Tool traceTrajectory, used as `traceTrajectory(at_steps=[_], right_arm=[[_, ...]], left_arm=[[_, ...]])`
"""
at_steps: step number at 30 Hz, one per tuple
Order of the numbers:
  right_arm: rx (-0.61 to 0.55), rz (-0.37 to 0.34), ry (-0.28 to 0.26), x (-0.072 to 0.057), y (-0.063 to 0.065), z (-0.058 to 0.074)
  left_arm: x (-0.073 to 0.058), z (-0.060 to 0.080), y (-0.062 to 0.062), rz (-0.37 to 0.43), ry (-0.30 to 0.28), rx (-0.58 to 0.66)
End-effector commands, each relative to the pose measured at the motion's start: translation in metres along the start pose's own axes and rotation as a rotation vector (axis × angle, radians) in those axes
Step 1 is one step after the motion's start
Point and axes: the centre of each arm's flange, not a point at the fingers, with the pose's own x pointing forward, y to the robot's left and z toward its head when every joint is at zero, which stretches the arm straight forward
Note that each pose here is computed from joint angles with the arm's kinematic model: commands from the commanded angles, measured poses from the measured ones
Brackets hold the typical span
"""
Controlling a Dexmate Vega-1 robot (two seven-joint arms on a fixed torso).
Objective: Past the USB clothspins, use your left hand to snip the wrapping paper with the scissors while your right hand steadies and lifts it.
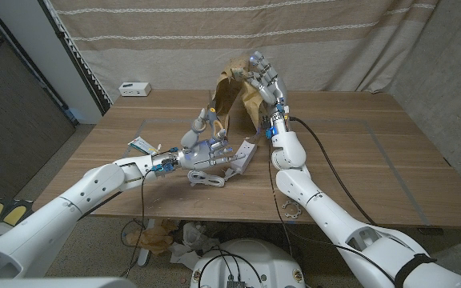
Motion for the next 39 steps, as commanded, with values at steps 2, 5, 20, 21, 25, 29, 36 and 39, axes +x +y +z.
traceTrajectory(at_steps=[2, 5, 20, 21, 25, 29, 36, 39], right_arm=[[0.01, 0.013, 0.016, -0.0032, -0.0039, -0.0022], [0.007, 0.013, 0.02, -0.004, -0.005, -0.003], [0.002, 0.007, 0.03, -0.0066, -0.0075, -0.0053], [0.004, 0.002, 0.032, -0.0067, -0.0078, -0.0056], [0.003, 0.002, 0.035, -0.0074, -0.0088, -0.006], [0.002, 0.0, 0.035, -0.0076, -0.0096, -0.0056], [0.0, 0.003, 0.037, -0.0081, -0.0098, -0.005], [-0.002, 0.005, 0.037, -0.0084, -0.0097, -0.0049]], left_arm=[[-0.0071, 0.0104, 0.0003, 0.03, -0.012, 0.044], [-0.0068, 0.0105, -0.0002, 0.029, -0.012, 0.047], [-0.0079, 0.0155, -0.0035, 0.042, 0.001, 0.088], [-0.0081, 0.0157, -0.0036, 0.044, 0.001, 0.091], [-0.0085, 0.0157, -0.0039, 0.045, -0.003, 0.09], [-0.0084, 0.0158, -0.0038, 0.045, -0.011, 0.089], [-0.0076, 0.0143, -0.0026, 0.028, -0.05, 0.07], [-0.0075, 0.0138, -0.0022, 0.029, -0.051, 0.074]])
